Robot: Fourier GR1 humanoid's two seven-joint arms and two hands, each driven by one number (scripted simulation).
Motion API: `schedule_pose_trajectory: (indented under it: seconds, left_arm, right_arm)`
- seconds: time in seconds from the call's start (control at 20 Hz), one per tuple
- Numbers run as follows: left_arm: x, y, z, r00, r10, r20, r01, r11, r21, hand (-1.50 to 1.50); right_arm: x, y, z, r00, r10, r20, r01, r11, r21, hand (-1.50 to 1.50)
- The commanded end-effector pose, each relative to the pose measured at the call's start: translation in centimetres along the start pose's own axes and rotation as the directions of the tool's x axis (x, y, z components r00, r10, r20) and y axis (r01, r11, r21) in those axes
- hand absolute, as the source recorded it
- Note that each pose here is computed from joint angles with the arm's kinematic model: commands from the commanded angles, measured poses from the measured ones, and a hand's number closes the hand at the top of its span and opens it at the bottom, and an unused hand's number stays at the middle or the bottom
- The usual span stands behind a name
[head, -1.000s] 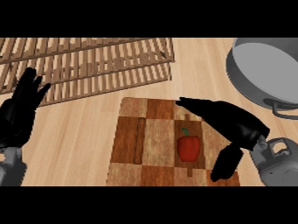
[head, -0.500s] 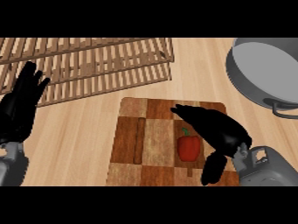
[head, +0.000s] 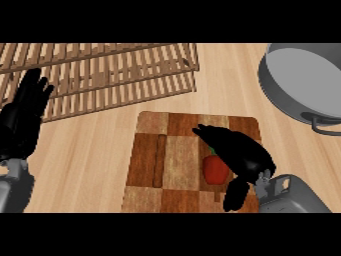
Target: Pick the bell pepper from the cutting board and place it in the pot
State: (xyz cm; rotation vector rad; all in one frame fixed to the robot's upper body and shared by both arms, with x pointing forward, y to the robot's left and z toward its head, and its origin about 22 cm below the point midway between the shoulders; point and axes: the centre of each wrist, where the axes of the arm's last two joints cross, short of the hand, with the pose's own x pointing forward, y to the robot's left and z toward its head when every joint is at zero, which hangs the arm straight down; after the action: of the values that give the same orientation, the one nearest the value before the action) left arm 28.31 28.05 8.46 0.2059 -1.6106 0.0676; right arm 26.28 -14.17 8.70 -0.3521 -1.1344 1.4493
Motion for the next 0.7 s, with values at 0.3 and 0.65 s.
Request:
schedule_pose_trajectory:
  seconds: [0.3,0.65]
  left_arm:
    - [0.6,-1.7,-1.1,1.0,0.007,0.005,-0.007,1.0,-0.004,0.0]
    - [0.4,0.2,-0.2,1.0,0.016,0.009,-0.016,1.0,0.0,0.0]
  right_arm:
    - [-2.6,1.1,-2.8,0.998,0.014,-0.057,-0.013,1.0,0.005,-1.5]
    - [-3.3,2.1,-3.5,0.987,0.139,0.086,-0.142,0.99,0.025,1.5]
